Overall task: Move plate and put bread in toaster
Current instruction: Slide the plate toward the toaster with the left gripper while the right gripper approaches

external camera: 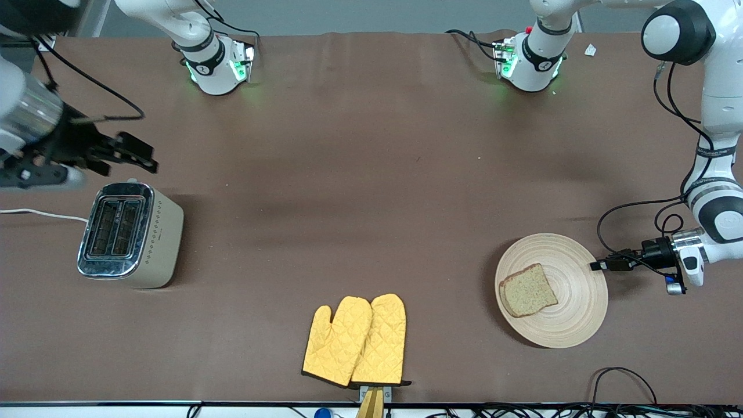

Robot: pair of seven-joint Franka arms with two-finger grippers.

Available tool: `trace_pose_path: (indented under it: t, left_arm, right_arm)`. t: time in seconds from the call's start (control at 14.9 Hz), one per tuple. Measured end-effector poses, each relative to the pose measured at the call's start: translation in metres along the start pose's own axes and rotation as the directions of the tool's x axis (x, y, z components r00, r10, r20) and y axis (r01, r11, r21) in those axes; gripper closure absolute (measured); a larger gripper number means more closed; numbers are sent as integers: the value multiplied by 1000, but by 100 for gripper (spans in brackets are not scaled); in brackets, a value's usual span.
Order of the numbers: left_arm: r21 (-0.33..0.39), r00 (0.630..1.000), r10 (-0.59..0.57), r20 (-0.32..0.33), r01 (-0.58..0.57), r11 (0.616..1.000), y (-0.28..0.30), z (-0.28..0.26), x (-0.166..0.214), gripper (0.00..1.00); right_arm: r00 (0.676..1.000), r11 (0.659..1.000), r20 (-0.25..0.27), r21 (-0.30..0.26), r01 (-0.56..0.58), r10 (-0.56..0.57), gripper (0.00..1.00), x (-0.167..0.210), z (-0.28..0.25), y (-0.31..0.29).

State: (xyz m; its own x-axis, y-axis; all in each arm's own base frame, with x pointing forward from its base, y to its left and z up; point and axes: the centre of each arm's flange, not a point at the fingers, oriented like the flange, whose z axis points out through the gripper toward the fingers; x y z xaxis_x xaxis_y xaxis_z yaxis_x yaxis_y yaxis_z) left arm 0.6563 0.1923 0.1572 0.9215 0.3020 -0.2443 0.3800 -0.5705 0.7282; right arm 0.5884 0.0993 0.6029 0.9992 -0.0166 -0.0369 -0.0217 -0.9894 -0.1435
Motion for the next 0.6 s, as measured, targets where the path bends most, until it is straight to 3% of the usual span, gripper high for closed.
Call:
trace_pose_path:
  t: [0.13,0.34,0.47,0.6]
  left_arm:
    - [0,999,32,-1,-32,999,1,-1,0,88]
    - [-11,997,80,7,-80,997,8,0,1,89]
    - [-41,993,107,40,-106,994,24,3,1,89]
    - [-71,987,140,81,-134,988,40,2,-1,90]
  right_arm:
    - [1000,999,6,30,-11,11,0,13,33,-2]
    - [997,998,76,63,-20,15,0,27,89,-15]
    - [992,996,127,79,-37,27,0,39,135,-20]
    - [990,995,133,79,-53,43,0,50,181,-22]
